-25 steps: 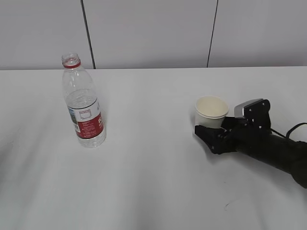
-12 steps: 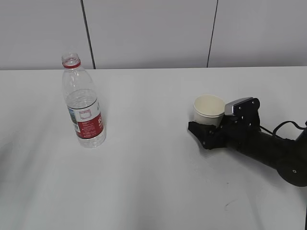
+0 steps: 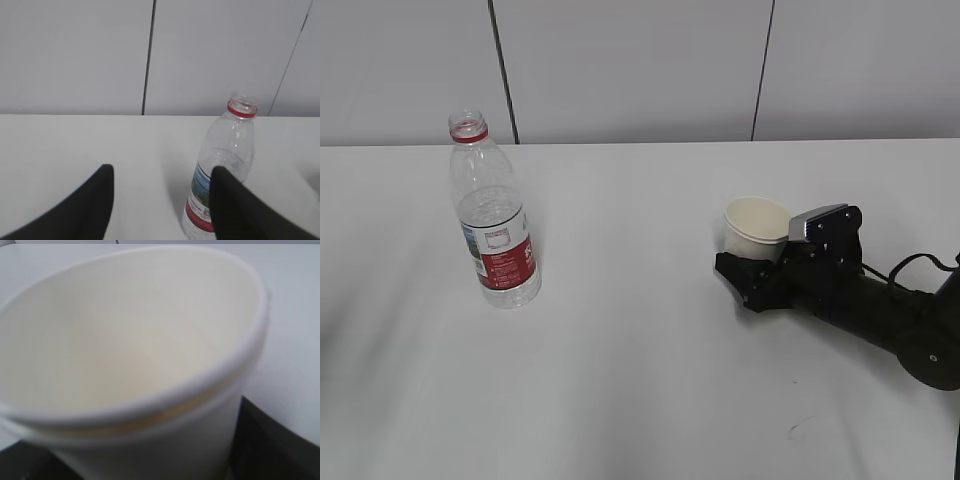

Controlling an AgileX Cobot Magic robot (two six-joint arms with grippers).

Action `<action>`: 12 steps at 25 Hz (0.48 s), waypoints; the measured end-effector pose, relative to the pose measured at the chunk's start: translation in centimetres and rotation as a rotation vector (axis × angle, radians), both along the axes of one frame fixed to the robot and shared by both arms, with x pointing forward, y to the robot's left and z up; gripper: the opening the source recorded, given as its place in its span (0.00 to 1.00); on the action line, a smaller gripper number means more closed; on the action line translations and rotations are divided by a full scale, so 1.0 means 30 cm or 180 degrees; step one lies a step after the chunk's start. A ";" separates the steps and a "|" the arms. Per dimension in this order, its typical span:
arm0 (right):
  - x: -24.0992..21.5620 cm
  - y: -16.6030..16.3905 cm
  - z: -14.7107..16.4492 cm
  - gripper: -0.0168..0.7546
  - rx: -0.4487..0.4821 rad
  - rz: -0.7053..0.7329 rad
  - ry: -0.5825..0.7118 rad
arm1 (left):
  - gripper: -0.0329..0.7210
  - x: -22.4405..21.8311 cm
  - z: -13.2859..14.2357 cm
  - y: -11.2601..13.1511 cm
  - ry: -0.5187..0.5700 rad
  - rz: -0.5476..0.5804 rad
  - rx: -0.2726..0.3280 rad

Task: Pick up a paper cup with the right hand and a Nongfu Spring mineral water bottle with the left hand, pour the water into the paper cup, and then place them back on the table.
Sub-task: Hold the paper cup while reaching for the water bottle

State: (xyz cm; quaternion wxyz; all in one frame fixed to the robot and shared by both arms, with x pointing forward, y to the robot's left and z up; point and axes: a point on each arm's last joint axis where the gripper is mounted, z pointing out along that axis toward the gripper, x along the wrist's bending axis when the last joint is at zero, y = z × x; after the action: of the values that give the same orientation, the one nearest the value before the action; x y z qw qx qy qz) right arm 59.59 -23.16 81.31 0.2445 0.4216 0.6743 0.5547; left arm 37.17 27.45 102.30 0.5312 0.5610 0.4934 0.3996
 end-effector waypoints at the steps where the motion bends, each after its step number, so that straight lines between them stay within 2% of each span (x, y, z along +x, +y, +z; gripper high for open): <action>1: 0.000 0.000 0.000 0.72 0.0000 0.0000 0.0000 | 0.54 0.000 -0.002 -0.004 0.0016 -0.0030 0.0003; 4: 0.000 0.000 0.001 0.72 0.0076 -0.0023 0.0045 | 0.54 0.003 -0.016 -0.029 0.0115 -0.0196 0.0056; 7: 0.000 0.003 0.002 0.72 0.0124 -0.0004 0.0068 | 0.54 0.022 -0.045 -0.059 0.0273 -0.0380 0.0187; 12: -0.002 0.015 0.004 0.71 0.0103 0.0167 0.0051 | 0.62 0.078 -0.092 -0.110 0.0297 -0.0673 0.0406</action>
State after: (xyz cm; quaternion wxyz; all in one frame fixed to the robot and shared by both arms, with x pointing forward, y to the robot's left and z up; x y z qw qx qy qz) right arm 59.53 -22.70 81.43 0.2176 0.4121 0.6781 0.5684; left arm 39.52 24.14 99.54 0.5100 0.6606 0.4293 0.3454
